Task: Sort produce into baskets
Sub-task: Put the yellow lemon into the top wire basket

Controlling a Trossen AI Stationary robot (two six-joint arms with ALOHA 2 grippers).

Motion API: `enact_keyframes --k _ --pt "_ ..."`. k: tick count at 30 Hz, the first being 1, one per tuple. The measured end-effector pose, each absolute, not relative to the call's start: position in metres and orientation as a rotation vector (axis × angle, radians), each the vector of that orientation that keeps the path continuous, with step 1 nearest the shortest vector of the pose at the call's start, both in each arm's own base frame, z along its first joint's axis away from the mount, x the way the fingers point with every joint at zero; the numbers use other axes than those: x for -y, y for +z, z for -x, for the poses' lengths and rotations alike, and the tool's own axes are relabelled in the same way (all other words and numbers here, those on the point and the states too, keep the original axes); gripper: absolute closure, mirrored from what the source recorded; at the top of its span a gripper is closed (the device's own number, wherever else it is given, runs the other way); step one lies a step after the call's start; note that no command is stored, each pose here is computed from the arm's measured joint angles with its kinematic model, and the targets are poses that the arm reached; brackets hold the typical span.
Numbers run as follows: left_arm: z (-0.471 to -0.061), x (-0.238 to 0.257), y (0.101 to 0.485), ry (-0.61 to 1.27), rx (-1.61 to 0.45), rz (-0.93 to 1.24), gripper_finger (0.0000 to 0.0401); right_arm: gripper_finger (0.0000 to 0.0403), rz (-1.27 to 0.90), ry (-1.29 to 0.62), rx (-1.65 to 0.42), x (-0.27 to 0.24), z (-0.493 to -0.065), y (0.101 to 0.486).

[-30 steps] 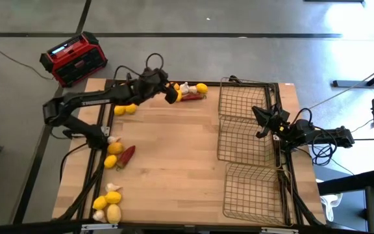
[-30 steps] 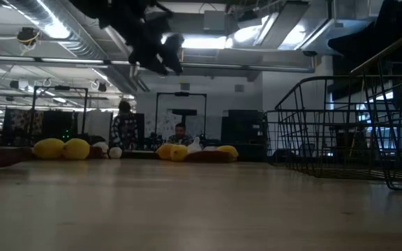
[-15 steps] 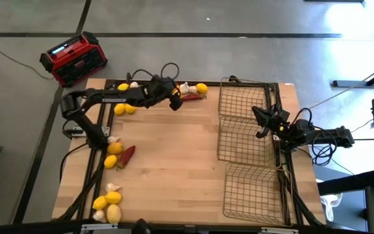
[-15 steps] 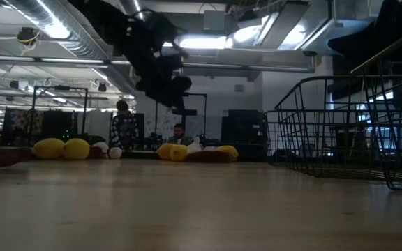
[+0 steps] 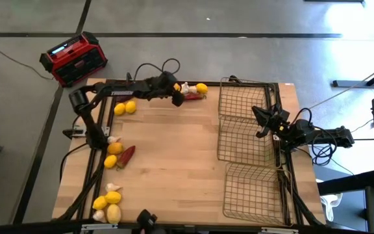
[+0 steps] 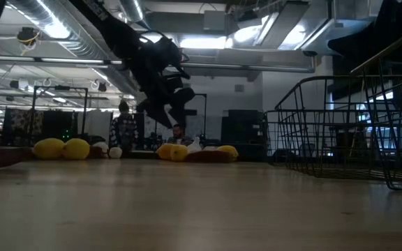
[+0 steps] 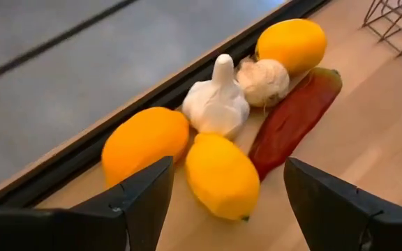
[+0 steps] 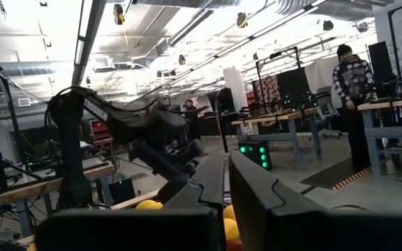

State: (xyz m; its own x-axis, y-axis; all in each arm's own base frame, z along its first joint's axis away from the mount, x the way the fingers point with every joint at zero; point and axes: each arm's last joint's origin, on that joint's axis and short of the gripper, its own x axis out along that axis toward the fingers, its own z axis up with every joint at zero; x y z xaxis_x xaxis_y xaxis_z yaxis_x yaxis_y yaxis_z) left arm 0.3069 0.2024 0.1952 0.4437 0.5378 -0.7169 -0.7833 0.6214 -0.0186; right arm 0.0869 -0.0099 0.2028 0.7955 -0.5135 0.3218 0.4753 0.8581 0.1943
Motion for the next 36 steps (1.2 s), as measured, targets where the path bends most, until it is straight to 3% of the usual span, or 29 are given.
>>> enact_keyframes --k 15,36 --pt "-0.315 -0.222 0.169 0.872 -0.871 0.429 0.0135 0.0377 -0.097 -0.533 0.353 0.01 -0.088 0.201" --pt "-0.325 -0.227 0.137 0.819 -0.895 0.443 0.0135 0.0377 -0.095 -0.539 0.346 0.01 -0.088 0.2"
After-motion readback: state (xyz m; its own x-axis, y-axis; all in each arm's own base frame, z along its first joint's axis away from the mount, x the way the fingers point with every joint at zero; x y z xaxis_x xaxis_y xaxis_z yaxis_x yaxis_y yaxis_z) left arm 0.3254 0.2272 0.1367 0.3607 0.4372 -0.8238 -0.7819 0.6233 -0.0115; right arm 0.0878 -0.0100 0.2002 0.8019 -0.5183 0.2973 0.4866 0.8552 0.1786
